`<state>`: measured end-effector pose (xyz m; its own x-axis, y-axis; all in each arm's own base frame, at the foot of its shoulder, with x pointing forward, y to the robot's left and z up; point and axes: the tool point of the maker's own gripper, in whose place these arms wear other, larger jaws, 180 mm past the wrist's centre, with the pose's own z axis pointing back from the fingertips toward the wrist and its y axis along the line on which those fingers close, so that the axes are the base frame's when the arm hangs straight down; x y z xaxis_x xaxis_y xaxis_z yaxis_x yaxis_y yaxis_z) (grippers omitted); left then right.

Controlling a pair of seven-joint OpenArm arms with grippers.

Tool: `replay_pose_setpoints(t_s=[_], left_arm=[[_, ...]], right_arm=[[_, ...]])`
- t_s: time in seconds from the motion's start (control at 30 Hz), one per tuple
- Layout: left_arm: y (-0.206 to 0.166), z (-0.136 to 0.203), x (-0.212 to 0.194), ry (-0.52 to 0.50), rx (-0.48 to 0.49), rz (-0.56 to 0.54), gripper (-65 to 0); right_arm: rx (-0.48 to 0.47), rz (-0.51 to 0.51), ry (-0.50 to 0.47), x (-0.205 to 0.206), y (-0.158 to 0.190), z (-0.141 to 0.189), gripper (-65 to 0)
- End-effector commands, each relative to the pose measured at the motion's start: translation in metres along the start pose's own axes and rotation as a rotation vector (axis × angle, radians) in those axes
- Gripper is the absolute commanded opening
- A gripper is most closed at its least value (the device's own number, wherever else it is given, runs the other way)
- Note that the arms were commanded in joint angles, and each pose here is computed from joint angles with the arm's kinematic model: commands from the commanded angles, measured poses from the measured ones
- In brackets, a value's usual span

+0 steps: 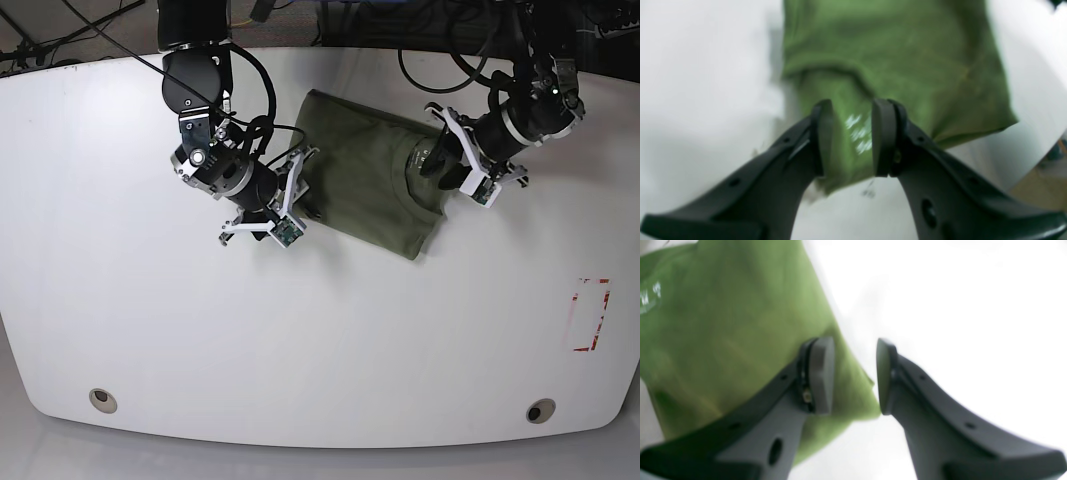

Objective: Fold the T-shirt properly
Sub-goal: 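Grasp the folded bundle with the left gripper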

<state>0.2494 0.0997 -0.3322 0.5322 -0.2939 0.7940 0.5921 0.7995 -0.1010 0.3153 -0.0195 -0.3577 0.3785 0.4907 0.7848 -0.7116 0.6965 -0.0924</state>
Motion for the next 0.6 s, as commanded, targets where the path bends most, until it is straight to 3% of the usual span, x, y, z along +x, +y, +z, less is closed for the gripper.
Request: replay_pose_setpoints(t_s=[0.0, 0.17, 0.37, 0.57], left_arm=[[-0.011, -0.008, 0.007, -0.022, -0.046, -0.009, -46.7], [-0.01, -0.02, -0.014, 0.03, -0.072, 0.046, -46.7], [0.016, -0.04, -0.039, 0.113, -0.065, 0.107, -46.7], [0.049, -0.056, -0.039, 0.169, -0.012, 0.086, -46.7]], right_arm=[[-0.008, 0.007, -0.002, -0.002, -0.013, 0.0, -46.1], [0.003, 0.007, 0.051, -0.022, -0.019, -0.003, -46.1], [0.011, -0.013, 0.068, -0.037, -0.025, -0.009, -46.1], [0.03, -0.024, 0.108, -0.056, -0.018, -0.007, -46.1]])
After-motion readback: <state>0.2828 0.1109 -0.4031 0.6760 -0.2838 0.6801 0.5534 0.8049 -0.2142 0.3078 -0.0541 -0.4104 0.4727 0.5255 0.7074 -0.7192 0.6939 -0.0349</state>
